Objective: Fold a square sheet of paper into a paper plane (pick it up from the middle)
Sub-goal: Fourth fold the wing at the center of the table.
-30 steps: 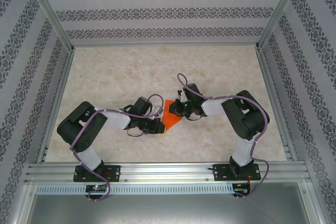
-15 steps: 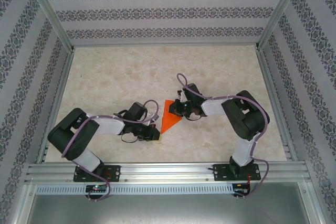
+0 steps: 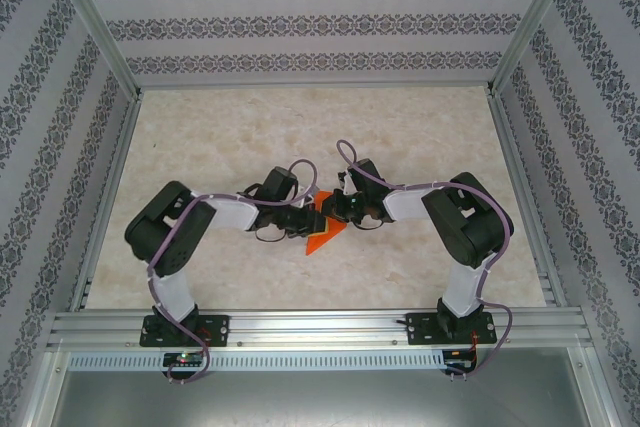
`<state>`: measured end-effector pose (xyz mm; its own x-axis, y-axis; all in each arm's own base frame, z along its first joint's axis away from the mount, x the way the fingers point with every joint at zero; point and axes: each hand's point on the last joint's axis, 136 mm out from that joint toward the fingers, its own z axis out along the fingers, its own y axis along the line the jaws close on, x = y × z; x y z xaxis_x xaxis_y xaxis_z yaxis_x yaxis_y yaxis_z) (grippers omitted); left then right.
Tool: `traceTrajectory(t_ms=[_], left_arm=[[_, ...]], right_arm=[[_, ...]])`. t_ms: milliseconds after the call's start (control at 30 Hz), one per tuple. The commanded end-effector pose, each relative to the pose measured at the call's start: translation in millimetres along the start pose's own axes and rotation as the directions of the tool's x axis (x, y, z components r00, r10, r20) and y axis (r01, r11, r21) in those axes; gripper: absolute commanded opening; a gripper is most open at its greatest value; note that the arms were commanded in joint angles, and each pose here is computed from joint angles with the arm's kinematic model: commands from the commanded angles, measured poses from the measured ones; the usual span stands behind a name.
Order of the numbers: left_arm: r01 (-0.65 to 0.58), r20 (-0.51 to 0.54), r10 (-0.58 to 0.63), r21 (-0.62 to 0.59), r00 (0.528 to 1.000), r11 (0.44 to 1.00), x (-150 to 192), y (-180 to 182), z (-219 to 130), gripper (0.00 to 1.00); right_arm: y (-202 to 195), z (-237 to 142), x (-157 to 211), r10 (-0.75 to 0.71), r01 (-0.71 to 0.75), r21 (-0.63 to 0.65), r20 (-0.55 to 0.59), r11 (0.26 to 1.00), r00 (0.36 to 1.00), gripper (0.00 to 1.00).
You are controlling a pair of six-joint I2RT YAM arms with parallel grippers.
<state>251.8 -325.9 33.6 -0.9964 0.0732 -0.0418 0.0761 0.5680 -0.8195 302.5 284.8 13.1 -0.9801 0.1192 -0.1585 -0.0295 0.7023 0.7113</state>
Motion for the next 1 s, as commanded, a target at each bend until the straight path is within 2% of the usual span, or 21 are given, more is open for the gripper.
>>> traceTrajectory(t_ms=[0, 233, 400, 967], left_arm=[[0.039, 0.017, -0.039, 0.004, 0.999, 0.999, -8, 7, 5, 0.11], [0.095, -0.011, -0.095, -0.047, 0.995, 0.994, 24, 38, 3, 0.12], [0.074, -0.05, -0.075, -0.028, 0.996, 0.997, 38, 36, -1, 0.14], [0.038, -0.087, -0.04, -0.03, 0.995, 0.999, 76, 35, -24, 0.16]], right_arm=[[-55, 5, 26, 0.056, -0.047, 0.196, -0.04, 0.979, 0.998, 0.11], [-59, 4, 29, 0.058, -0.049, 0.209, -0.036, 0.977, 0.998, 0.11], [-65, 6, 32, 0.065, -0.053, 0.223, -0.047, 0.973, 0.997, 0.11], [-66, 6, 32, 0.075, -0.063, 0.249, -0.04, 0.966, 0.996, 0.11]])
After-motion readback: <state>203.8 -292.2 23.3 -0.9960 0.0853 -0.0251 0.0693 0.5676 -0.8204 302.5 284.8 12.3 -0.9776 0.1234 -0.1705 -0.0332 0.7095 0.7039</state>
